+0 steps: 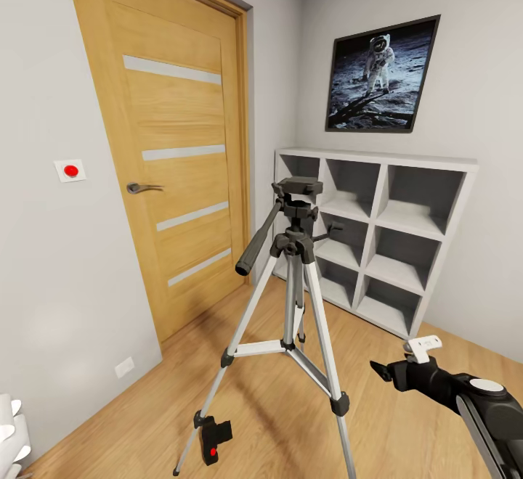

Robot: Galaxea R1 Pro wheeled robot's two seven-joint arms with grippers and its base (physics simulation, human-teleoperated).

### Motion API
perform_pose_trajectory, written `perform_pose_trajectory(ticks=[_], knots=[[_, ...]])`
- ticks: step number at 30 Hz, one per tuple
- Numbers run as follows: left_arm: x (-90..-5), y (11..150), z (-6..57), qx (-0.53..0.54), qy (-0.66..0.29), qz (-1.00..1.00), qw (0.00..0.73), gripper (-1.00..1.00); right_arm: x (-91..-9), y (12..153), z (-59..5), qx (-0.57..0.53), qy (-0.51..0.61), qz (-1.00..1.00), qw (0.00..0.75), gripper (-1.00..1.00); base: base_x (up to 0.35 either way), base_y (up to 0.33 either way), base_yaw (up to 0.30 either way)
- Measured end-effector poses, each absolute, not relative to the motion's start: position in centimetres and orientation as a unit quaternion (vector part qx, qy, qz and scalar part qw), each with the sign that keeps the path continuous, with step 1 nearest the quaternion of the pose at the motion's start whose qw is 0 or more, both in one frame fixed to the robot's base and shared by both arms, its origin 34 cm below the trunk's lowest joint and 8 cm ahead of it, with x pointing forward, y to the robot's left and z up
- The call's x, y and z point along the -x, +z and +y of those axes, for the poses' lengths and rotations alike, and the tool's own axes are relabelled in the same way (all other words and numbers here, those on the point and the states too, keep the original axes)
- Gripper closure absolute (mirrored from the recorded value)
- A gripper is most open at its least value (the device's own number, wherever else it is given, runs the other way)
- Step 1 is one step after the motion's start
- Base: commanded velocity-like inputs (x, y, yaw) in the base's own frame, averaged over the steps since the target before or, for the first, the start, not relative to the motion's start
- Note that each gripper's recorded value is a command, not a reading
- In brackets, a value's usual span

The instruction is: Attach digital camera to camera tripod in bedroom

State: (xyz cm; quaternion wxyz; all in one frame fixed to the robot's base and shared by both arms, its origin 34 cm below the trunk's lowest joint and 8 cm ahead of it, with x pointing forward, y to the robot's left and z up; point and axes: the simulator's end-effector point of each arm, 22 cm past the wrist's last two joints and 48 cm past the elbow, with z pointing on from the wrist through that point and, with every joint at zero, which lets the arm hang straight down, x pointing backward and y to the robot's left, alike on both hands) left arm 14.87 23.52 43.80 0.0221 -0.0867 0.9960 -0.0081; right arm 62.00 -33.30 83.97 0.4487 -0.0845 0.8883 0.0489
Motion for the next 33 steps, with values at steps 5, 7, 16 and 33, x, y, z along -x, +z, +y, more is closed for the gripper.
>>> perform_pose_trajectory(ticks=[5, 7, 16, 33], knots=[[-14.9, 43.8, 23.5, 0.087, -0.008, 0.996, 0.022, -1.0, -62.1, 84.5, -32.1, 0.097, 0.073, 0.884, 0.451, -1.0, 0.0, 0.0, 0.0], [-14.9, 43.8, 23.5, 0.087, -0.008, 0.996, 0.022, -1.0, -62.1, 84.6, -31.7, 0.101, 0.08, 0.883, 0.452, -1.0, 0.0, 0.0, 0.0], [-14.9, 43.8, 23.5, 0.085, -0.009, 0.996, 0.022, -1.0, -62.7, 85.7, -30.8, 0.111, 0.098, 0.876, 0.46, -1.0, -0.034, 0.0, 0.0], [-14.9, 43.8, 23.5, 0.085, -0.008, 0.996, 0.022, -1.0, -62.8, 85.9, -27.9, 0.108, 0.135, 0.868, 0.465, -1.0, -0.099, 0.0, 0.0]])
